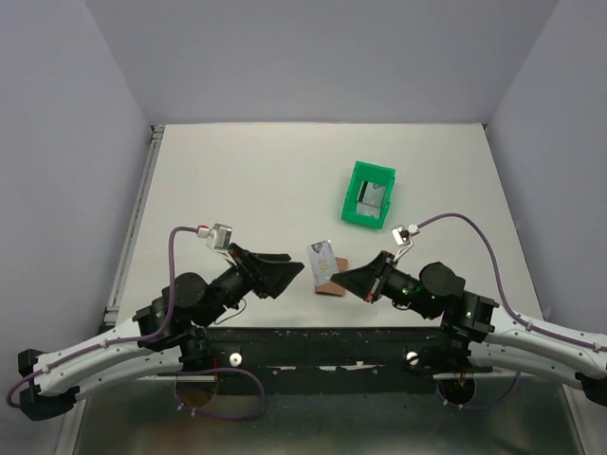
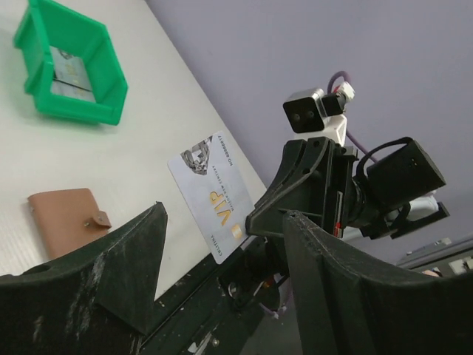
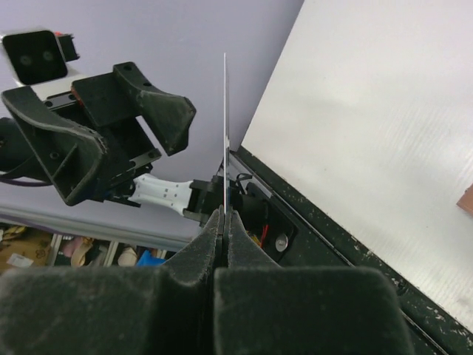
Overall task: Put the credit cards into the card holder
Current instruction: Pick up the credit card at the corner of the board.
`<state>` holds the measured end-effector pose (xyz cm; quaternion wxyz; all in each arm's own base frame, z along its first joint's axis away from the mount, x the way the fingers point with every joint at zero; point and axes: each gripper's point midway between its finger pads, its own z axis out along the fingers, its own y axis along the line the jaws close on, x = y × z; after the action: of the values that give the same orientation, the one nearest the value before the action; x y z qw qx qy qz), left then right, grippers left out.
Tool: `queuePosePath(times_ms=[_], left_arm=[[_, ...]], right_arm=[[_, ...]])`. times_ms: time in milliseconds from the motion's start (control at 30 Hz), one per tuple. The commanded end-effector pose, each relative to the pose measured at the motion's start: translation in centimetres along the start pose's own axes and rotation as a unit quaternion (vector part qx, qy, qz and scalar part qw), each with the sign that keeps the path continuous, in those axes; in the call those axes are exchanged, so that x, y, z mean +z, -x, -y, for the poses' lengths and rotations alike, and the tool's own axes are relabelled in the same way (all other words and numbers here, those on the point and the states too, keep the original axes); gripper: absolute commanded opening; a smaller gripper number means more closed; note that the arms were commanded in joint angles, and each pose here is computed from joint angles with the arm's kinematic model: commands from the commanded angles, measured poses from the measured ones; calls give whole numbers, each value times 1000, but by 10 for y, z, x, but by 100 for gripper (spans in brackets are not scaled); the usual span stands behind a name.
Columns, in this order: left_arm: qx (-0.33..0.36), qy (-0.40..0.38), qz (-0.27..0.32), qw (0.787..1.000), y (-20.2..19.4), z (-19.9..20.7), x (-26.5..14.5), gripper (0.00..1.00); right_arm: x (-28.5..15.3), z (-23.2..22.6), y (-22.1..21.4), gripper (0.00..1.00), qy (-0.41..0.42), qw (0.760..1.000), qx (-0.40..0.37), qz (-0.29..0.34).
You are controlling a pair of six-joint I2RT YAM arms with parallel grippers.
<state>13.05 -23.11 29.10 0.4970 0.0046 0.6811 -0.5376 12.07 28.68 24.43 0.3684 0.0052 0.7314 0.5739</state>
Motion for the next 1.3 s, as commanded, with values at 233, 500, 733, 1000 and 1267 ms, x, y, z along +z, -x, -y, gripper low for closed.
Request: queuePosePath(times_ms=[233,500,733,1000,1267], left_arm=[[-6,-72,-28,997,-16,28,12,74],[-8,-97,-31,995,-18,41,21,59],[-11,-106,-34,994,-20,45,23,36],[-12,-116,-38,992,-20,49,21,0],[-1,-157,-74,985,-30,67,20,0]], right_arm=[[-14,-38,6,0,100,995,-18,3],[-10,-50,-2,0,125,992,-18,-23],[-13,-51,0,0,129,991,-19,-17],[-19,-45,3,21,100,993,-59,-22],[-41,-31,27,66,37,986,-165,-4]])
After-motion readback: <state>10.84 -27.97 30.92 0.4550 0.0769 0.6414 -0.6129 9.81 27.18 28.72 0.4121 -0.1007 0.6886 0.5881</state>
